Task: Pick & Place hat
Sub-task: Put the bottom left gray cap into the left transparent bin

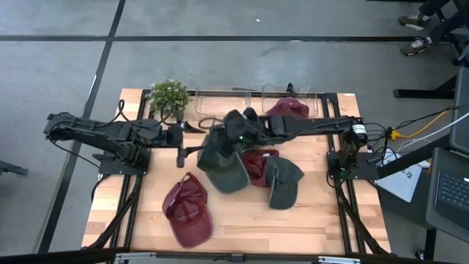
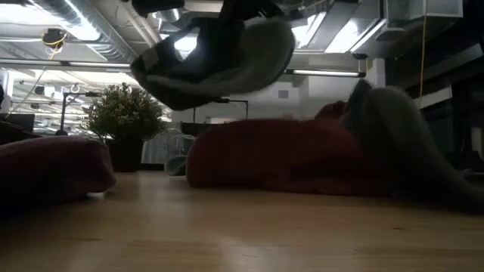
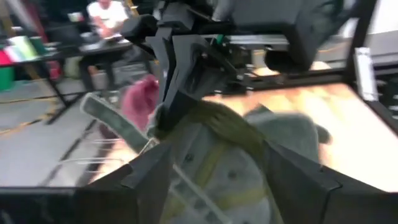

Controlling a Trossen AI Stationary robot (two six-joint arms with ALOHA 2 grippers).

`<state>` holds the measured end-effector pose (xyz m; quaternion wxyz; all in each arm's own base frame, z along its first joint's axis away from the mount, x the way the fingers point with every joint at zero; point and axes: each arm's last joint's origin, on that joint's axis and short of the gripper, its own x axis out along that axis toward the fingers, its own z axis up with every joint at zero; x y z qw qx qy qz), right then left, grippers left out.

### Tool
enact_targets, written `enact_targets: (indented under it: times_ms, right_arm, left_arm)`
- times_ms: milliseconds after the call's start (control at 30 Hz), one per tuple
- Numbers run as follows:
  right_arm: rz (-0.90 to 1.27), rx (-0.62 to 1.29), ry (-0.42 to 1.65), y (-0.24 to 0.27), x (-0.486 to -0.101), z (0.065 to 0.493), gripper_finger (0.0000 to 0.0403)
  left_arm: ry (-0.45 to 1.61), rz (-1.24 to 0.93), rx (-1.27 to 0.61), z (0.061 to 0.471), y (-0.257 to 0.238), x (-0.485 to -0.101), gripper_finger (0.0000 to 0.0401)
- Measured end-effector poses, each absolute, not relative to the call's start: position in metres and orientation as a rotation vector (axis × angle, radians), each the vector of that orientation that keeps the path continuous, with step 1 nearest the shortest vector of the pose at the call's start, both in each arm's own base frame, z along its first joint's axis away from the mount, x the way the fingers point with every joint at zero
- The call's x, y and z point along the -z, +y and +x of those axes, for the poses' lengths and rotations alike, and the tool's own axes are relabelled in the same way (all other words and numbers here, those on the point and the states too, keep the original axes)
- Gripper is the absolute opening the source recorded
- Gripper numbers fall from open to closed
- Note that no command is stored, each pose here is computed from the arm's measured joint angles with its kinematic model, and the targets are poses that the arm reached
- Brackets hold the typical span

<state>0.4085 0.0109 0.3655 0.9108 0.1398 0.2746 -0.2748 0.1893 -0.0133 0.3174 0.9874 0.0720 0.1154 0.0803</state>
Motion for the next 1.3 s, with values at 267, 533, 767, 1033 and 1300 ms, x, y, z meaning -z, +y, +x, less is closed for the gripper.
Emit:
enact_targets:
  times_ms: [267, 533, 767, 1033, 1300]
  right_arm:
    - [0.231, 0.470, 0.480, 0.006, -0.376, 0.417, 0.0005]
    - [0.159, 0.411, 0.417, 0.007, -0.384, 0.421, 0.0005]
    - [0.179, 0.378, 0.409, 0.008, -0.385, 0.422, 0.0006]
    - [0.187, 0.374, 0.379, 0.008, -0.388, 0.423, 0.0014]
    - [0.208, 0.378, 0.389, 0.009, -0.386, 0.423, 0.0055]
  left_arm:
    - [0.265, 0.201, -0.434, 0.212, -0.006, -0.330, 0.0289]
    - [0.388, 0.242, -0.395, 0.224, 0.008, -0.316, 0.0286]
    - [0.482, 0.233, -0.438, 0.228, 0.019, -0.304, 0.0276]
    - [0.460, 0.227, -0.454, 0.230, 0.022, -0.306, 0.0146]
    - [0.462, 0.284, -0.486, 0.225, 0.023, -0.309, 0.0007]
